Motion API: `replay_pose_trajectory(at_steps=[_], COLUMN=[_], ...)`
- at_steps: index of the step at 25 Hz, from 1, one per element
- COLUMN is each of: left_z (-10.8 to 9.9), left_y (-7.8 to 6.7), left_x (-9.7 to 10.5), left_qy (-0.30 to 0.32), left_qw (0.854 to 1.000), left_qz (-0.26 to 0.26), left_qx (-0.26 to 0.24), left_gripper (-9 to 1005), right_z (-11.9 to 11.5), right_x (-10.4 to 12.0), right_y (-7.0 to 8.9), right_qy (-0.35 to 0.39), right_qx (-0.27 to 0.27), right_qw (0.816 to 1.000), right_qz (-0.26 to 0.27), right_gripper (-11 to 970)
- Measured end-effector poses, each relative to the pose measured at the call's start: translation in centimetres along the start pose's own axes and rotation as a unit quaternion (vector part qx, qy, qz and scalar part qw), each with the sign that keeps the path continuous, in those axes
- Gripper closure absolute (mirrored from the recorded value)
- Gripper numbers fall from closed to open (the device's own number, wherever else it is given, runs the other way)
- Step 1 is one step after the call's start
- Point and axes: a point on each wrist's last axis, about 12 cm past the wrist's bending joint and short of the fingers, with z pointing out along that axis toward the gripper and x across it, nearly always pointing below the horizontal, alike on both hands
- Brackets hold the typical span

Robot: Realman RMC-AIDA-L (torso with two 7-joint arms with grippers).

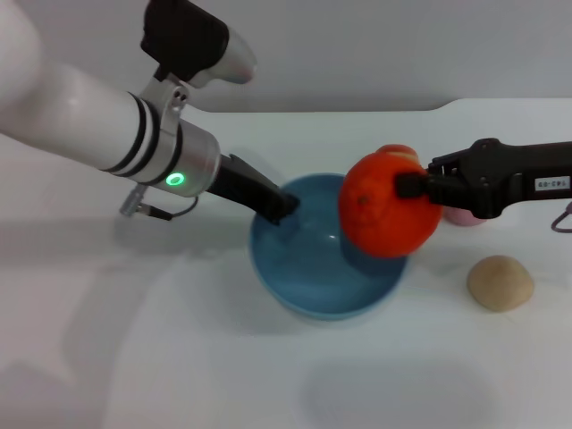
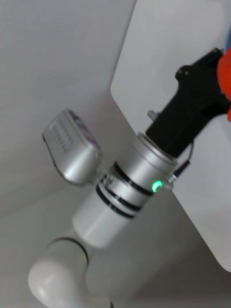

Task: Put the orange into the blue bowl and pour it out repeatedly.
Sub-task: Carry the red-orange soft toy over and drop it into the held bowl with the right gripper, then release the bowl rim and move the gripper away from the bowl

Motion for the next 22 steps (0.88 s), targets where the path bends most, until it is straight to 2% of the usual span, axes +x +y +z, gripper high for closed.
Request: replay_pose_trajectory(at_steps=[5, 17, 19, 22], left_z=[0.3, 0.4, 0.5, 1.1], left_y=[-0.9, -0.6, -0.7, -1.3], left_x=[-0.2, 0.0, 0.2, 0.8], left_qy=[0.001, -0.001, 0.002, 0.012], left_qw=[1.0, 1.0, 1.0, 1.0], left_qz=[0.011, 0.009, 0.007, 0.011], left_qx=[0.018, 0.012, 0.014, 0.019], left_gripper=[997, 996, 996, 996], right_z=[1.1, 0.8, 0.0, -1.0], right_x=[0.6, 1.6, 1.8, 2.4], right_y=[-0.5, -0.8, -1.1, -1.3], right_qy=[0.0, -0.023, -0.045, -0.063], right_qx=[-0.008, 0.001, 0.015, 0.034], right_qw=[1.0, 0.999, 0.998, 0.996], right_qz=[0.025, 0.035, 0.043, 0.054], right_gripper=[853, 782, 547, 515])
